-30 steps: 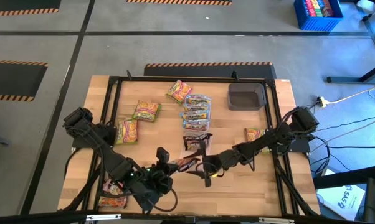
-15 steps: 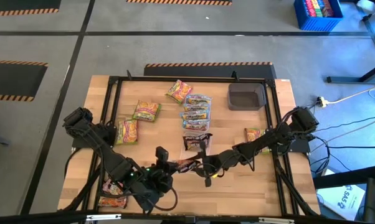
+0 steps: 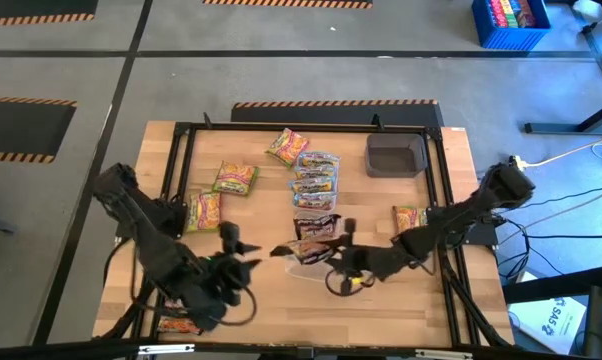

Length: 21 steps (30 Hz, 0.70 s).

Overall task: Sort Maruchan noodles
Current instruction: Put the top black noodle pack into the bottom transparent bin

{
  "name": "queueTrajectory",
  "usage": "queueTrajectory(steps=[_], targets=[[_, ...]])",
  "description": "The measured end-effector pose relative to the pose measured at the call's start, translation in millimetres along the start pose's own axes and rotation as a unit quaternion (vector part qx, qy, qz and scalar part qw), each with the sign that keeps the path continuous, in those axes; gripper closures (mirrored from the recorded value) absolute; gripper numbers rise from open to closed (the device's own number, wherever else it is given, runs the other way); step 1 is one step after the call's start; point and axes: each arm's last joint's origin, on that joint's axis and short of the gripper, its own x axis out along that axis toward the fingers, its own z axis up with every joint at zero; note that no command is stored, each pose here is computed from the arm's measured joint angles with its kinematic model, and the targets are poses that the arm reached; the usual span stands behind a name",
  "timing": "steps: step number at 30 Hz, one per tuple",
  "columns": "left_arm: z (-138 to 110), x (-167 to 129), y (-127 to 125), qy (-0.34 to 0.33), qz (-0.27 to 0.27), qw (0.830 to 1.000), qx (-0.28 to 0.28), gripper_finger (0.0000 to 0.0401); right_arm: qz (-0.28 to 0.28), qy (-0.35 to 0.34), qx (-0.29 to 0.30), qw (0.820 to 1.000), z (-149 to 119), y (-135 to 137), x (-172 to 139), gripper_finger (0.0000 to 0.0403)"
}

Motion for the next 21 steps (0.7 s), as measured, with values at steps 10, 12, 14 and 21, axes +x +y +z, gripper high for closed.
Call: queueTrajectory(steps=[10, 12, 14, 21], targets=[[-50.4, 5.1, 39.3, -0.024, 0.023, 0.981, -0.189, 0.0266, -0.117, 0.044, -0.036, 0.991, 8.2, -18.0, -31.1, 0.0277], [-60.3, 13.0, 45.2, -0.035, 0.021, 0.975, -0.218, 0.0266, -0.164, 0.055, -0.064, 0.983, 12.5, -22.9, -30.8, 0.0277], [-71.1, 21.7, 51.6, -0.039, 0.013, 0.974, -0.224, 0.0266, -0.212, 0.061, -0.086, 0.972, 19.2, -25.7, -30.6, 0.0277], [-90.3, 42.4, 81.8, -0.148, -0.101, 0.93, -0.32, 0.0266, -0.308, 0.103, -0.171, 0.93, 39.3, -27.0, -25.7, 0.0278]])
